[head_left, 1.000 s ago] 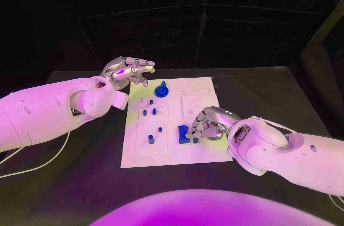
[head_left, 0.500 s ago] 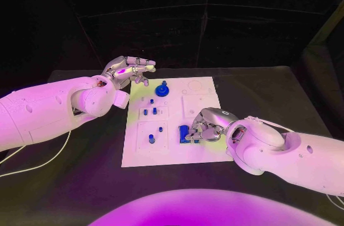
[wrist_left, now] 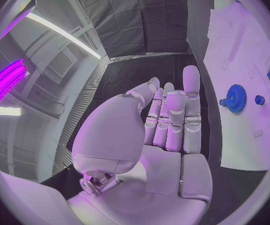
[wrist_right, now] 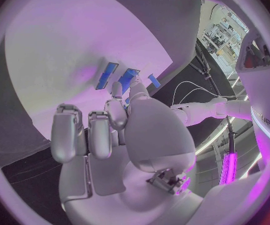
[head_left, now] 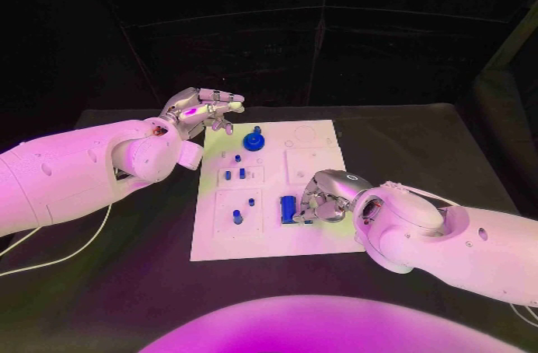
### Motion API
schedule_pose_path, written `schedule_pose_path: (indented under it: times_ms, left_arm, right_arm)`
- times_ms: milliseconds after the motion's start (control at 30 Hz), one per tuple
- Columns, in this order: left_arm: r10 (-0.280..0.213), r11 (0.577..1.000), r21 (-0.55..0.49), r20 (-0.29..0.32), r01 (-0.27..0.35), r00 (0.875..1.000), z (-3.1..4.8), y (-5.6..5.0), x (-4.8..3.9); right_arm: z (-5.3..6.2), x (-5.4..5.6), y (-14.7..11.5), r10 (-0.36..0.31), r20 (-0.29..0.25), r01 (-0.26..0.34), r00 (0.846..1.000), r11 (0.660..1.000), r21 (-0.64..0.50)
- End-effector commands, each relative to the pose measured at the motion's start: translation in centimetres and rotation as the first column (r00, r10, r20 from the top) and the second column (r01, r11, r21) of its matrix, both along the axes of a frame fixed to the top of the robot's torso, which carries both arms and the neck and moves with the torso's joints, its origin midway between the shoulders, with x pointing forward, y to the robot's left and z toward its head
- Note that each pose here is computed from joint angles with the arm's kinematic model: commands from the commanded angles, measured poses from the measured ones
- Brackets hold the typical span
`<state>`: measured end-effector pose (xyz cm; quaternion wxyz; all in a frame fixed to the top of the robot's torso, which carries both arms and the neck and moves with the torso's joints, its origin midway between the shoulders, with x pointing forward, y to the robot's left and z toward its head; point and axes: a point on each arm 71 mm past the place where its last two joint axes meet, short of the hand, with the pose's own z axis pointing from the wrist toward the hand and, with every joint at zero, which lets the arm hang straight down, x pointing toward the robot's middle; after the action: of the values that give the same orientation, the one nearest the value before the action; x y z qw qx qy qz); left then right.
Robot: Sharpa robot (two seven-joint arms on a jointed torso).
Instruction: Assemble the parts on the task board
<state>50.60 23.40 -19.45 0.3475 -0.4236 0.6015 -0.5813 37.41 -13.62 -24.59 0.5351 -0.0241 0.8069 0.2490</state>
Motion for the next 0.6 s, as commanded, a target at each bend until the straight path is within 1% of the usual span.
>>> schedule_pose_path:
  times_ms: [33, 400, 500, 600]
  left_arm:
    - [-0.008, 1.0, -0.008, 0.003, 0.008, 1.0, 0.14, -0.12, 0.02]
    - [-0.008, 1.0, -0.008, 0.003, 0.008, 1.0, 0.13, -0.13, 0.02]
    - [-0.008, 1.0, -0.007, 0.003, 0.008, 1.0, 0.12, -0.1, 0.02]
    - [-0.007, 1.0, -0.007, 0.003, 0.007, 1.0, 0.12, -0.06, 0.03]
  right_arm:
    - [0.06, 0.17, -0.18, -0.032, 0.009, 0.032, 0.999, 0.999, -0.004]
    - [-0.05, 0.29, -0.35, -0.045, 0.001, 0.045, 0.999, 0.999, -0.004]
    - [-0.06, 0.22, -0.46, -0.04, -0.007, 0.04, 0.999, 0.999, 0.003]
    - [0.04, 0.06, -0.62, -0.026, -0.02, 0.027, 0.999, 0.999, 0.038]
